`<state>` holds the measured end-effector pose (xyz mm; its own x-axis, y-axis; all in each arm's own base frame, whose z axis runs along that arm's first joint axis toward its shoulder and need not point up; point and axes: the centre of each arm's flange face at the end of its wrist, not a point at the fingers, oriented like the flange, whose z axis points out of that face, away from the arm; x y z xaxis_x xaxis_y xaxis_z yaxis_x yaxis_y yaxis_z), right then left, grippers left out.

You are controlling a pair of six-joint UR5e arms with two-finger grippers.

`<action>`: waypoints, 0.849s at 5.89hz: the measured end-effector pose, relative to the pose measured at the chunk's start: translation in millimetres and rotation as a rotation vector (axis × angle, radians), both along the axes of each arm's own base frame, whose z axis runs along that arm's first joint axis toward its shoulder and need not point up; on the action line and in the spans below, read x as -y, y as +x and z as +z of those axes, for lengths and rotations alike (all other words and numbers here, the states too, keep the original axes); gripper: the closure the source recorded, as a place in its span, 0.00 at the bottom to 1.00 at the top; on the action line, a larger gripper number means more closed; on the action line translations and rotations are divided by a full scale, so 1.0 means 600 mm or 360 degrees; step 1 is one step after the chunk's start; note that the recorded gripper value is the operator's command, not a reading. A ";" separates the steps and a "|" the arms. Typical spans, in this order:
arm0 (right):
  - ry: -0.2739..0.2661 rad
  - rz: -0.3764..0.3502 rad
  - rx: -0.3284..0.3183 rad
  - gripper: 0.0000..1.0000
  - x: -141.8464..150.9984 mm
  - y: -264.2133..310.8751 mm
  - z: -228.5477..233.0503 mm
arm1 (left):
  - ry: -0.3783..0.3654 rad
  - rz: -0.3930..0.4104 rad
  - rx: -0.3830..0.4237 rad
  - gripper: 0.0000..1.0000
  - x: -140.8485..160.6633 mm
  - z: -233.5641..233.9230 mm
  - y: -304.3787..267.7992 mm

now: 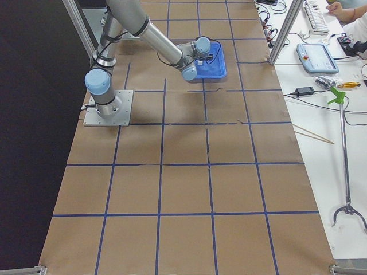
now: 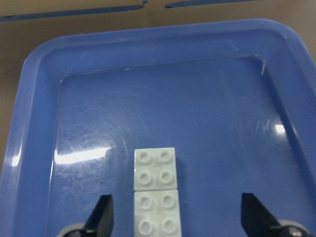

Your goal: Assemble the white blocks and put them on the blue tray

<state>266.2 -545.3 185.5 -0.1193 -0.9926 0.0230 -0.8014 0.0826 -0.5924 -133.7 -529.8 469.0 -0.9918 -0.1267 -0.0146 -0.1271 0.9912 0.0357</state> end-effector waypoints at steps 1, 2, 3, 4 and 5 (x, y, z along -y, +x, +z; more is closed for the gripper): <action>0.0003 -0.0064 -0.0004 0.00 0.017 -0.007 0.047 | 0.0002 -0.0001 0.0000 0.01 0.001 -0.001 0.000; 0.0069 -0.0129 -0.0054 0.00 0.030 -0.028 0.098 | 0.0005 -0.0001 0.0000 0.01 0.002 -0.002 -0.001; 0.0177 -0.0207 -0.0173 0.00 0.033 -0.064 0.159 | 0.0008 0.0001 -0.0001 0.01 0.003 -0.004 -0.001; 0.0316 -0.0322 -0.0313 0.00 0.030 -0.107 0.215 | 0.0009 0.0003 -0.0001 0.01 0.003 -0.005 -0.001; 0.0452 -0.0517 -0.0449 0.00 0.032 -0.156 0.266 | 0.0010 0.0005 0.0000 0.01 0.004 -0.006 -0.001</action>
<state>172.9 -564.4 345.1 -0.4508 -0.8771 -0.1660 -0.8331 0.4802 -0.2746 -134.2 -532.2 465.6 -0.9915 -0.1295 -0.0152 -0.1300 0.9906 0.0417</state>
